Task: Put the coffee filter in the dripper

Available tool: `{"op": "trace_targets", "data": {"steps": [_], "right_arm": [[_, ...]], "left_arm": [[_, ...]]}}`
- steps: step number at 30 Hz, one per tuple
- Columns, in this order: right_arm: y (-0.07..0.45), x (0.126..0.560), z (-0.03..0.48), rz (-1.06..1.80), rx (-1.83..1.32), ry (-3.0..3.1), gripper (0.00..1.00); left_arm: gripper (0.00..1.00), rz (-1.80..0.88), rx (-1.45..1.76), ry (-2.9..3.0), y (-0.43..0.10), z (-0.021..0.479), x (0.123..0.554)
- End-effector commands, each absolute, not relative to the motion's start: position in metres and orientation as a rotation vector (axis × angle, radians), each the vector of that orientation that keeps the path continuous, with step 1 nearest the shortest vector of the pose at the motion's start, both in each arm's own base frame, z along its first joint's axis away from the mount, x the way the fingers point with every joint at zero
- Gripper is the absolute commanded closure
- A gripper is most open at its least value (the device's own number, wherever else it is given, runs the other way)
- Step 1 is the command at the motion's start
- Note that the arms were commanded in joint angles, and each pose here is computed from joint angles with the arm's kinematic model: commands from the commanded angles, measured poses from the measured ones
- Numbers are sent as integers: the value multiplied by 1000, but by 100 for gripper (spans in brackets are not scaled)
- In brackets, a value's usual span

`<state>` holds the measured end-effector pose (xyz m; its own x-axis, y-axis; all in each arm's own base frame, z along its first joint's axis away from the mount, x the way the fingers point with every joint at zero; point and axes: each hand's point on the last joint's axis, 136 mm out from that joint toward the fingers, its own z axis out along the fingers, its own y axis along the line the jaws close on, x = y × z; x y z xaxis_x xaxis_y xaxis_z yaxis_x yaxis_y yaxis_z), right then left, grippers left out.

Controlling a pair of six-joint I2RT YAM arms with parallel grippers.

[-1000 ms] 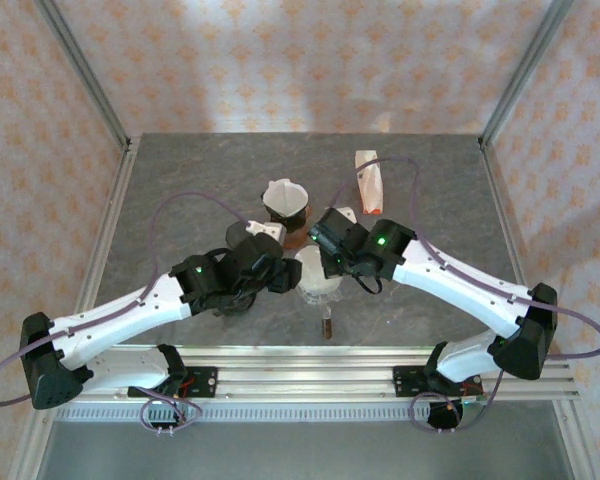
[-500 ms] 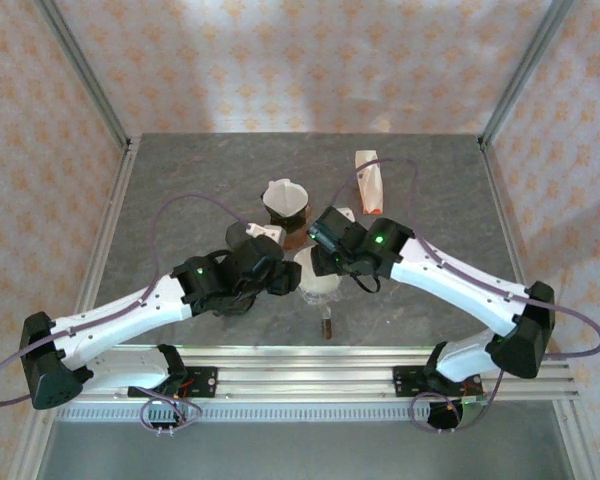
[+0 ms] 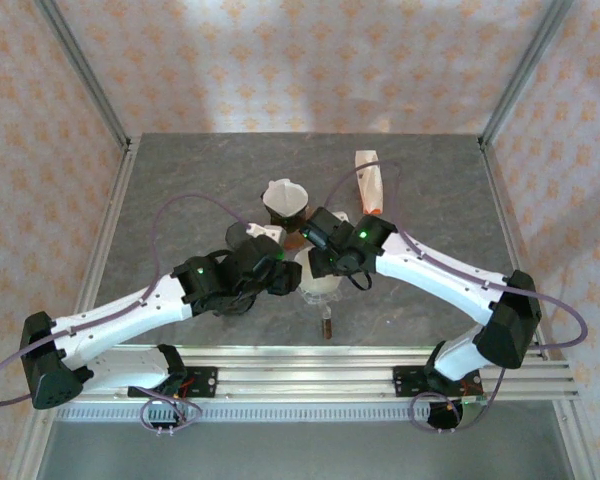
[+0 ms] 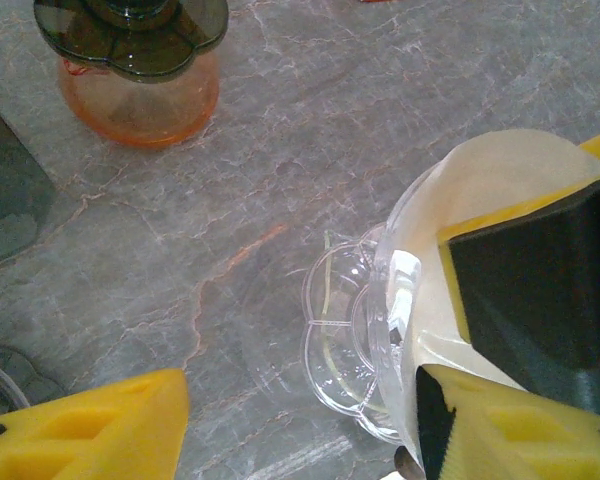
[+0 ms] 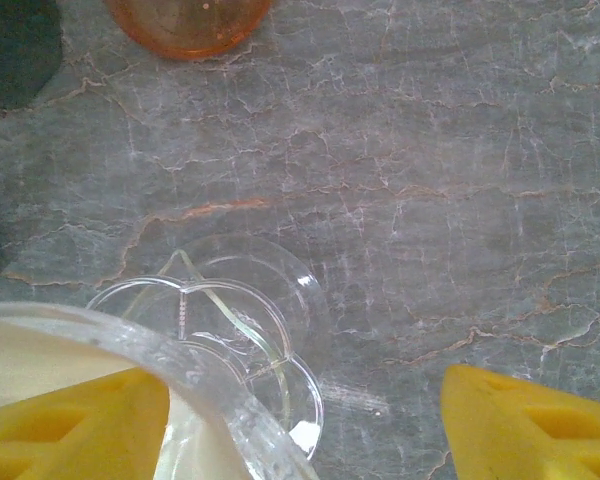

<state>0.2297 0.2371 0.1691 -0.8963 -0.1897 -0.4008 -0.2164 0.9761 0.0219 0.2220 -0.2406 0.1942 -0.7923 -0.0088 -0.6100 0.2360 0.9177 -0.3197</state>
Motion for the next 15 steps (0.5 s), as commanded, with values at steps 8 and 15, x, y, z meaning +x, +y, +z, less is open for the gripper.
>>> {"op": "trace_targets", "data": {"steps": [8, 15], "right_arm": [[230, 229, 144, 1, -326, 2720, 28], [236, 231, 164, 49, -311, 2650, 28]], "left_arm": [[38, -492, 168, 2468, -241, 182, 222], [38, -497, 167, 2473, -240, 182, 220]]}}
